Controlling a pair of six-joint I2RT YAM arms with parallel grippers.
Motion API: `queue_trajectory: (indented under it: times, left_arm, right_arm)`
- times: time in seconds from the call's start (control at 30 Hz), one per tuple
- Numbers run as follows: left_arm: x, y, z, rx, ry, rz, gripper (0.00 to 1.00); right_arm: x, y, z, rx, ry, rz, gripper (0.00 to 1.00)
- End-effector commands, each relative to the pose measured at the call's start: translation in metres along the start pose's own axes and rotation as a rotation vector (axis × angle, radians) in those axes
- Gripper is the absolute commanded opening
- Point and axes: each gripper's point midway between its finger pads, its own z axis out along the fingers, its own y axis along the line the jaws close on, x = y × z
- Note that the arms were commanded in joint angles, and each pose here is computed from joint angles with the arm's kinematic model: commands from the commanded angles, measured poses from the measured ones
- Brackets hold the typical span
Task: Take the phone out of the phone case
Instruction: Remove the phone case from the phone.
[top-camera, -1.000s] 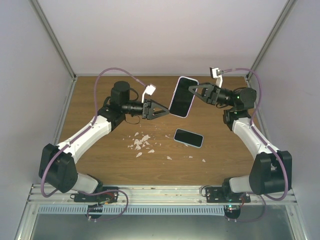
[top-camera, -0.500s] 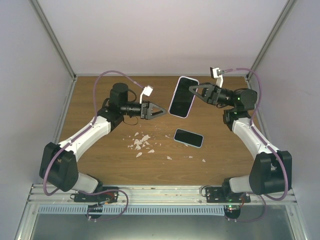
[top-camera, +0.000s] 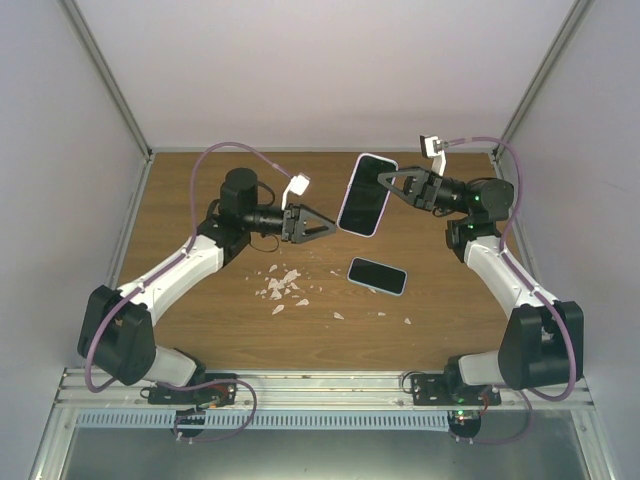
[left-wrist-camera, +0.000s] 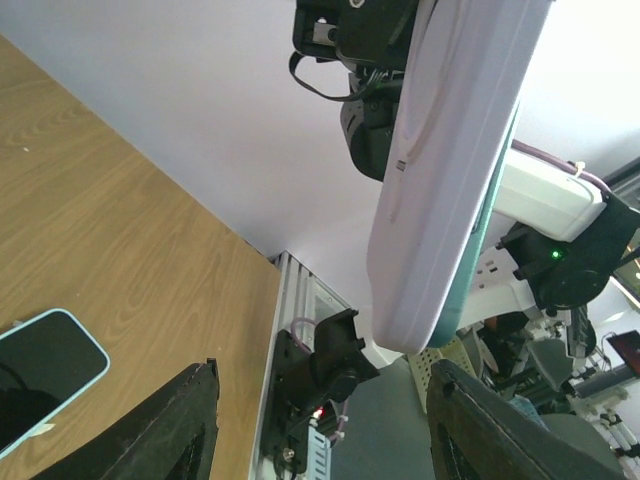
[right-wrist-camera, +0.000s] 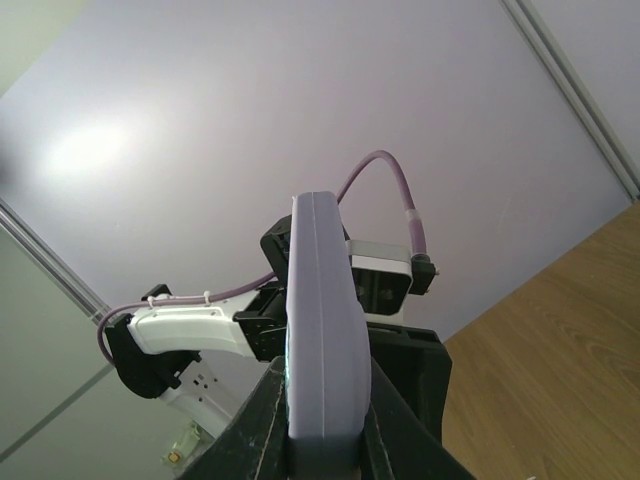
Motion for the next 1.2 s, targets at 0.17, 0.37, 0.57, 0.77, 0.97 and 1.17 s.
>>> queue_trajectory:
  times: [0.17, 0.37, 0.57, 0.77, 0.97, 1.17]
  left_arm:
    - [-0.009, -0.011, 0.005, 0.0, -0.007, 0.08, 0.56]
    - [-0.013, -0.006, 0.007, -0.018, -0.015, 0.067, 0.56]
    - [-0.017, 0.009, 0.007, -0.088, -0.027, 0.06, 0.56]
    - [-0.017, 0.031, 0.0, -0.155, -0.047, 0.031, 0.56]
    - [-0.026, 0.038, 0.0, -0.198, -0.063, 0.082, 0.56]
    - [-0.034, 0.06, 0.0, -0.283, -0.094, 0.107, 0.56]
  right_arm:
    - [-0.006, 0.011, 0.002, -0.017, -0.024, -0.048, 0.0]
    - [-0.004, 0.014, 0.003, -0.025, -0.016, -0.051, 0.0]
    - [-0.001, 0.018, 0.006, -0.044, -0.007, -0.05, 0.01]
    - [-0.001, 0.019, 0.009, -0.058, -0.002, -0.037, 0.0]
    - [-0.001, 0.021, 0.009, -0.067, -0.02, 0.0, 0.0]
    - [-0.003, 0.026, 0.009, -0.085, -0.032, 0.017, 0.01]
